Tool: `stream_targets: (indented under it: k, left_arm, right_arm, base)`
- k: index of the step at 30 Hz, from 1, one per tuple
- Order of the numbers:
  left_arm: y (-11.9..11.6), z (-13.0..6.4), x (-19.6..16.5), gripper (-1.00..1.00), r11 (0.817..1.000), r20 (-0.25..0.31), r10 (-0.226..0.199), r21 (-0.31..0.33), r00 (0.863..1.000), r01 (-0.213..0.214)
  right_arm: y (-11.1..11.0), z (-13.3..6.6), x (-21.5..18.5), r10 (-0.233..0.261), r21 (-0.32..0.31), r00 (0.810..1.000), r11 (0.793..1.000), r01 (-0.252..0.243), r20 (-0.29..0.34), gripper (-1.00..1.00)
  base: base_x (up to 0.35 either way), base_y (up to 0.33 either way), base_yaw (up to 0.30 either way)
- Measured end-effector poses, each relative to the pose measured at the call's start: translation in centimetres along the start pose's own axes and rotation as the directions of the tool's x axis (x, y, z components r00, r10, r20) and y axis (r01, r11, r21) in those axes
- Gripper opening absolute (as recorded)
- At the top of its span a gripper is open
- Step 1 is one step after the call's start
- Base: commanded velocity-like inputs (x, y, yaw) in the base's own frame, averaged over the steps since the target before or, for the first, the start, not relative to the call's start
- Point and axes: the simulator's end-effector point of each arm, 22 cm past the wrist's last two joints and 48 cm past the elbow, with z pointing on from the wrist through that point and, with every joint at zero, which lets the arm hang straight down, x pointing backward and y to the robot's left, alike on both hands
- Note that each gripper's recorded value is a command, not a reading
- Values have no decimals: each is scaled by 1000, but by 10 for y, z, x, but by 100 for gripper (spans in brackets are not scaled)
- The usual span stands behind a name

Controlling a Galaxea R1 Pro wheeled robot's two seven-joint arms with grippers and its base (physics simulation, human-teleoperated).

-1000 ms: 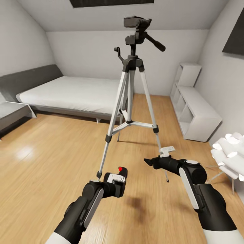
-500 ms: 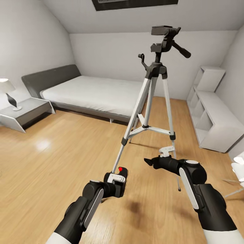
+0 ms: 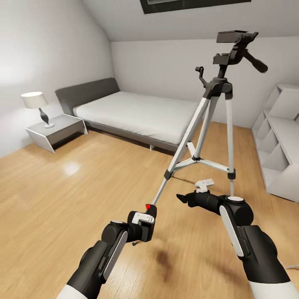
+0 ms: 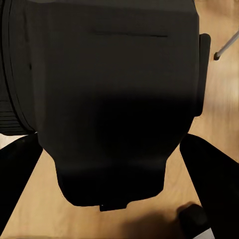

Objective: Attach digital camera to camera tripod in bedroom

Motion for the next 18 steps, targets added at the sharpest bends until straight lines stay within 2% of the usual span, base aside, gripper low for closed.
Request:
stream_targets:
  k: [6, 18]
  left_arm:
    - [0, 0, 1, -100, 1000, -1, 2, 0, 1000, -2]
    - [1, 0, 1, -100, 1000, -2, 3, -3, 1000, -3]
  right_arm:
    - [0, 0, 0, 0, 0, 1000, 1000, 0, 1, 100]
    - [0, -1, 0, 1, -5, 1000, 1000, -1, 1, 100]
  base:
    - [36, -319, 90]
    - [83, -338, 10]
